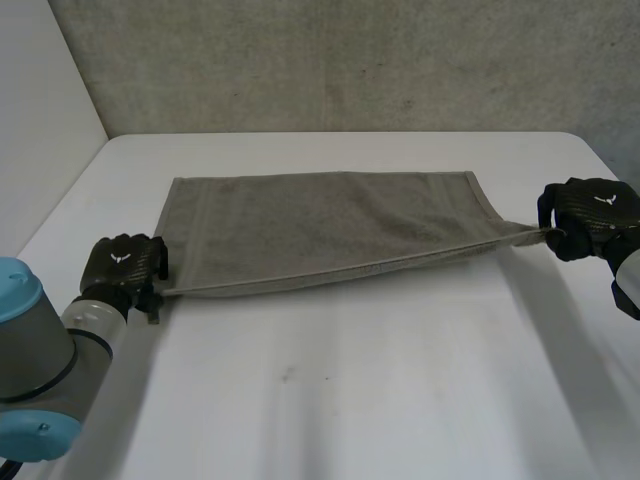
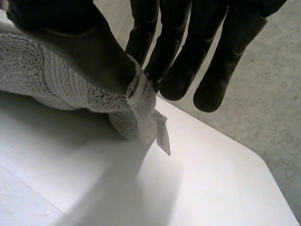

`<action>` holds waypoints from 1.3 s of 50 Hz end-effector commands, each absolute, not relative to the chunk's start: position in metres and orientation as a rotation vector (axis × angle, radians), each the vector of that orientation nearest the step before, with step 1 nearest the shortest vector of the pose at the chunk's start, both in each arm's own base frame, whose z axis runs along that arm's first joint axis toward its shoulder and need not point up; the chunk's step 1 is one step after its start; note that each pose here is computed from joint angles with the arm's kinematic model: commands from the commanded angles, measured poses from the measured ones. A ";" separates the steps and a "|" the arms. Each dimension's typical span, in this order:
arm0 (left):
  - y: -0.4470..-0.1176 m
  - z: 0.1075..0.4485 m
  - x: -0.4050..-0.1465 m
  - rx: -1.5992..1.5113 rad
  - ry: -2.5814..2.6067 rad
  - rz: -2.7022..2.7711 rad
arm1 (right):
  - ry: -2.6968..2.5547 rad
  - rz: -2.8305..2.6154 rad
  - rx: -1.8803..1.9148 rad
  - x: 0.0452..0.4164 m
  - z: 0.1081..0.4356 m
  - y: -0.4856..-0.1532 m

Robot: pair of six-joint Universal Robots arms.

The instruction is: Fold the towel.

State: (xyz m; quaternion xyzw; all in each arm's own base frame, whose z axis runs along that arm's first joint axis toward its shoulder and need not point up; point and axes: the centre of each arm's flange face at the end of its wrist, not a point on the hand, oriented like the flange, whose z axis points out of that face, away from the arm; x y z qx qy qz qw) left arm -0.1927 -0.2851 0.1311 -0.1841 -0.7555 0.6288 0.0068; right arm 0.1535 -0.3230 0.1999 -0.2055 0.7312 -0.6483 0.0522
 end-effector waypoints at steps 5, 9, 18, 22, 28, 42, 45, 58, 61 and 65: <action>-0.280 0.129 -0.192 -0.756 -2.416 1.962 | 2.230 -1.973 -0.623 0.153 0.200 -0.324; -0.281 0.130 -0.192 -0.759 -2.419 1.964 | 2.229 -1.973 -0.624 0.153 0.200 -0.324; -0.282 0.168 -0.177 -0.694 -2.367 2.111 | 2.210 -1.986 -0.654 0.155 0.214 -0.326; -0.257 0.207 -0.179 -0.729 -2.272 2.157 | 2.211 -2.051 -0.855 0.155 0.262 -0.303; -0.214 0.248 -0.182 -0.810 -2.128 2.164 | 2.330 -1.996 -1.108 0.137 0.286 -0.279; -0.208 0.246 -0.183 -0.841 -2.159 2.067 | 2.401 -1.876 -1.348 0.132 0.294 -0.264; -0.232 0.233 -0.187 -0.847 -2.168 2.051 | 2.422 -1.812 -1.350 0.130 0.274 -0.288; -0.325 0.196 -0.218 -0.872 -2.152 2.021 | 2.365 -1.867 -1.496 0.178 0.232 -0.366; -0.344 0.190 -0.224 -0.865 -2.138 2.037 | 2.366 -1.921 -1.488 0.183 0.220 -0.386; -0.361 0.182 -0.230 -0.863 -2.128 2.041 | 2.299 -2.030 -1.511 0.201 0.210 -0.408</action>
